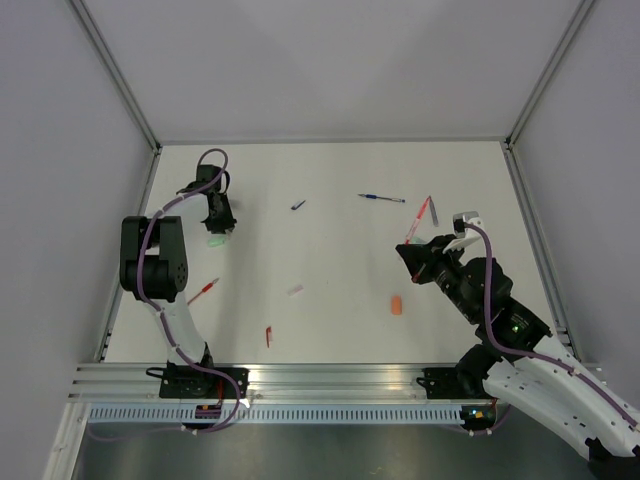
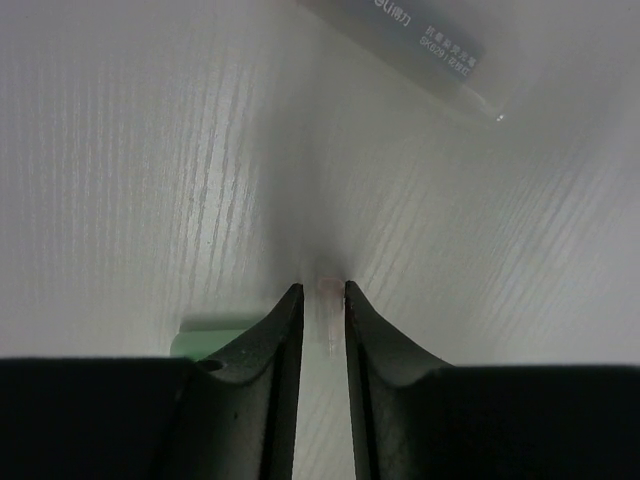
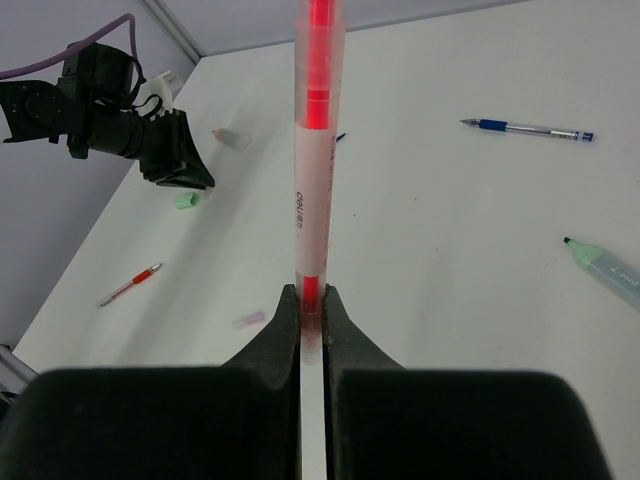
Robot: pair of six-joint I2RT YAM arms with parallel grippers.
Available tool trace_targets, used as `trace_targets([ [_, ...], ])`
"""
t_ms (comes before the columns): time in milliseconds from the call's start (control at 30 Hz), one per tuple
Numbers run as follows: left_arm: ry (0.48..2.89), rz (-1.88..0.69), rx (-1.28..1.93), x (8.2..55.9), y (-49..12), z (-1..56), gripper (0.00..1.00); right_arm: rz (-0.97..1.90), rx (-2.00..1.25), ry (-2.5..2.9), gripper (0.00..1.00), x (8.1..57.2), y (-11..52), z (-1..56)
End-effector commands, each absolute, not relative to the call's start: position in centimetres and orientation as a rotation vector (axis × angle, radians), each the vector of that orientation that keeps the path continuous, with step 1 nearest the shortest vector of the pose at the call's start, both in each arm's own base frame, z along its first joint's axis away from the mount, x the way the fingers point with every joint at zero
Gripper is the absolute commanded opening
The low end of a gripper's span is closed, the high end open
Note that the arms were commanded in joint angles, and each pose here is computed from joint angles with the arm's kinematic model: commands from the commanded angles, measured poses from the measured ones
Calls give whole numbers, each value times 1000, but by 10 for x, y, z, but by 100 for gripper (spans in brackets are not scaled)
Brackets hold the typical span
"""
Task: Insert the pens into the pen caps
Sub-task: Move the pen cap to the center of the board.
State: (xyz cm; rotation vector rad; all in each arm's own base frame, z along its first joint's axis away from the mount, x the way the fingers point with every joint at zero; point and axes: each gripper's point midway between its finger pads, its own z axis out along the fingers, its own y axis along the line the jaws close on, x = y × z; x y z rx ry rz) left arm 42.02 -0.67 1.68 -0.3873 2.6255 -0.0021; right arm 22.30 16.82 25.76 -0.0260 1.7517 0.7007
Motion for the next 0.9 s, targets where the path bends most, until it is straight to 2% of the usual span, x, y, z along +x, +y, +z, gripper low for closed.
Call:
trace_targets([
  [0, 2657, -76, -294, 422, -17, 12, 26, 708, -20, 1727, 0, 225, 169, 265],
  [300, 2595, -275, -65, 426, -66, 27, 3, 701, -14, 1727, 0, 226, 168, 265],
  [500, 2493, -418, 241, 420, -118, 48, 2, 693, -7, 1728, 0, 228, 167, 265],
  [567, 2455, -458, 397, 409, -143, 49, 7, 693, -7, 1729, 0, 228, 167, 264],
  [667, 2420, -473, 623, 389, -172, 46, 7, 685, 1, 1729, 0, 229, 167, 264],
  [867, 2365, -543, 848, 363, -202, 50, 8, 670, 5, 1738, 0, 231, 166, 261],
])
